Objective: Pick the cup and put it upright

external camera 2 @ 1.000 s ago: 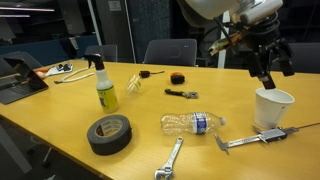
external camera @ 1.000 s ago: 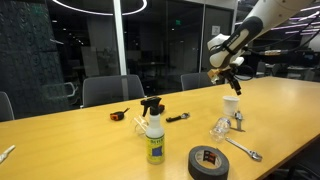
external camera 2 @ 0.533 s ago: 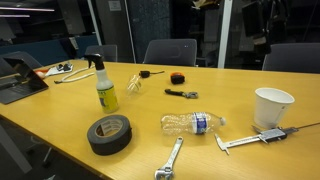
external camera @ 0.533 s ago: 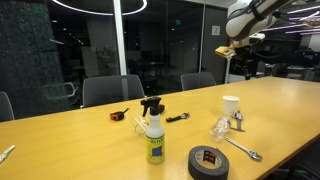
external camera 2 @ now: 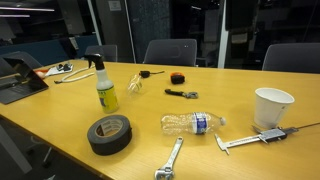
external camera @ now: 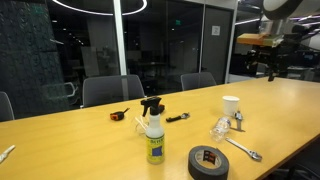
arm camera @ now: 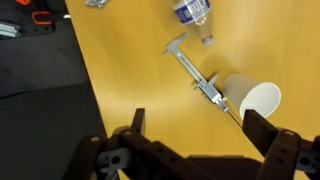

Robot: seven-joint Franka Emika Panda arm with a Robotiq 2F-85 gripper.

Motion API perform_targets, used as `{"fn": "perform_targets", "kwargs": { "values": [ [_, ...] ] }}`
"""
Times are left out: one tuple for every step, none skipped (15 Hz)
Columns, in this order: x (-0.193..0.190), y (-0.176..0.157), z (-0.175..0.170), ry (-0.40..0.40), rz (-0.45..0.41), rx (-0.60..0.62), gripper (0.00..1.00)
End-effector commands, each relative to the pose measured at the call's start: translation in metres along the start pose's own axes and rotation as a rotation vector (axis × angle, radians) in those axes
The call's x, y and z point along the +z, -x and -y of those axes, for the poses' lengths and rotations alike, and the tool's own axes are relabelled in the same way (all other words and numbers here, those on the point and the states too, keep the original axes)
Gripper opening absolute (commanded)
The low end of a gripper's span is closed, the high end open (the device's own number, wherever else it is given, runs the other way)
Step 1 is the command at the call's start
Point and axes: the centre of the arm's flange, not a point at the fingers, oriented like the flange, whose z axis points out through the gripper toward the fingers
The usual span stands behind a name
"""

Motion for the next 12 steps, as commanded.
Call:
{"fn": "perform_targets", "kwargs": {
  "values": [
    [0.002, 0.005, -0.065, -0.011, 0.119, -0.163, 1.0],
    [0.006, 0.004, -0.029, 0.006, 0.061, -0.089, 1.0],
    [0.008, 0.005, -0.04, 0.005, 0.085, -0.12, 1.0],
    [0.008, 0.006, -0.047, 0.0, 0.095, -0.136, 1.0],
    [0.008, 0.007, -0.051, -0.005, 0.097, -0.144, 1.0],
    [0.008, 0.007, -0.052, -0.007, 0.098, -0.148, 1.0],
    [0.008, 0.008, -0.053, -0.007, 0.098, -0.15, 1.0],
    [0.008, 0.008, -0.053, -0.007, 0.099, -0.152, 1.0],
    [0.008, 0.008, -0.053, -0.006, 0.099, -0.153, 1.0],
    [0.009, 0.008, -0.053, -0.006, 0.099, -0.154, 1.0],
    [0.009, 0.008, -0.053, -0.005, 0.099, -0.155, 1.0],
    [0.009, 0.008, -0.053, -0.005, 0.099, -0.155, 1.0]
  ]
}}
